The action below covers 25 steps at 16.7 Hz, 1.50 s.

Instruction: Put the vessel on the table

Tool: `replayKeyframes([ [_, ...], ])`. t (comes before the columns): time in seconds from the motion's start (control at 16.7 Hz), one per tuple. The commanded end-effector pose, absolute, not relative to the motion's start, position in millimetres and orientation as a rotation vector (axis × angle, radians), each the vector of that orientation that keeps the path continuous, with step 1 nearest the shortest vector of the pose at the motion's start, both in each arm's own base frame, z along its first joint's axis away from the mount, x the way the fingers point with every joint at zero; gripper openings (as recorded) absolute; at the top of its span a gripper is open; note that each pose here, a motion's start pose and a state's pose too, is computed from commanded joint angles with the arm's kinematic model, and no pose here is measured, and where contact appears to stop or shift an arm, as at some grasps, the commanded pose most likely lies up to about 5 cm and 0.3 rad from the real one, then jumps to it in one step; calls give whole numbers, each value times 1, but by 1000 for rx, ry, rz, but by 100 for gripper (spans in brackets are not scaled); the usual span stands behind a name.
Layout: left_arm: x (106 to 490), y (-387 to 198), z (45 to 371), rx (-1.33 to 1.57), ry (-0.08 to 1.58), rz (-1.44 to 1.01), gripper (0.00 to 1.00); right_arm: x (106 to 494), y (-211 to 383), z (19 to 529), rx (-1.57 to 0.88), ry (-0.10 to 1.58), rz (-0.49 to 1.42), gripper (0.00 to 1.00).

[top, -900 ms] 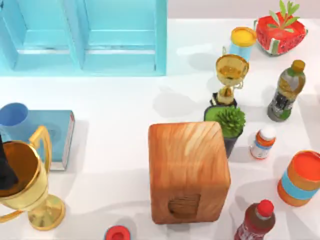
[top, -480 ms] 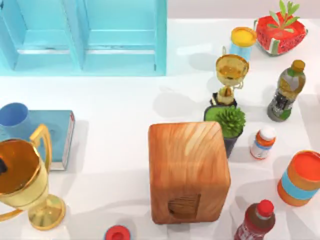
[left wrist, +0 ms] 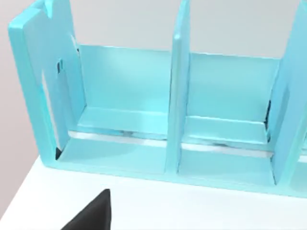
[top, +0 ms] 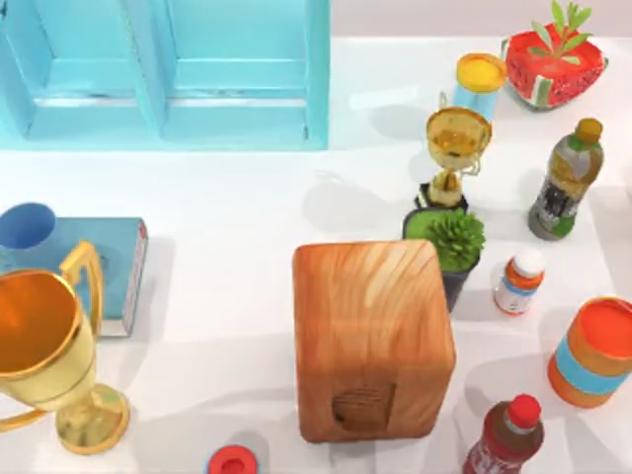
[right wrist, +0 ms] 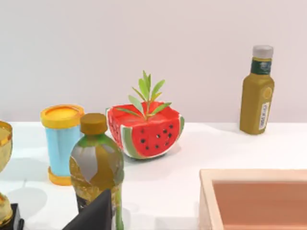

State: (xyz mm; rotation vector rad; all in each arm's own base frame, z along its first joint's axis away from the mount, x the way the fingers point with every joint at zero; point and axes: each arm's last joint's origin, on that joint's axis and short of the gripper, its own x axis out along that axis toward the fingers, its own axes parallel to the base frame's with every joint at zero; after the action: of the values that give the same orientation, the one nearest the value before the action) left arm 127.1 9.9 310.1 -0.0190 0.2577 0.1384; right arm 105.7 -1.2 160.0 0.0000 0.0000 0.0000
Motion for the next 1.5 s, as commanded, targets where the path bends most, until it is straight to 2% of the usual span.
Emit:
replayKeyframes([
  [0.24,179,12,347,-19,536,133,100,106,-1,160,0,0,0,100],
  [0.42,232,8,353,-19,788,104,100,106,-1,160,0,0,0,100],
  [0.66,300,-5,330,-13,1139,53,100,106,-1,160,0,0,0,100],
  [0.9,346,-24,295,3,1430,11,100,106,-1,160,0,0,0,100],
  [1.14,362,-37,277,20,1567,-11,100,106,-1,160,0,0,0,100],
  [1.5,363,-35,275,19,1570,-8,100,106,-1,160,0,0,0,100],
])
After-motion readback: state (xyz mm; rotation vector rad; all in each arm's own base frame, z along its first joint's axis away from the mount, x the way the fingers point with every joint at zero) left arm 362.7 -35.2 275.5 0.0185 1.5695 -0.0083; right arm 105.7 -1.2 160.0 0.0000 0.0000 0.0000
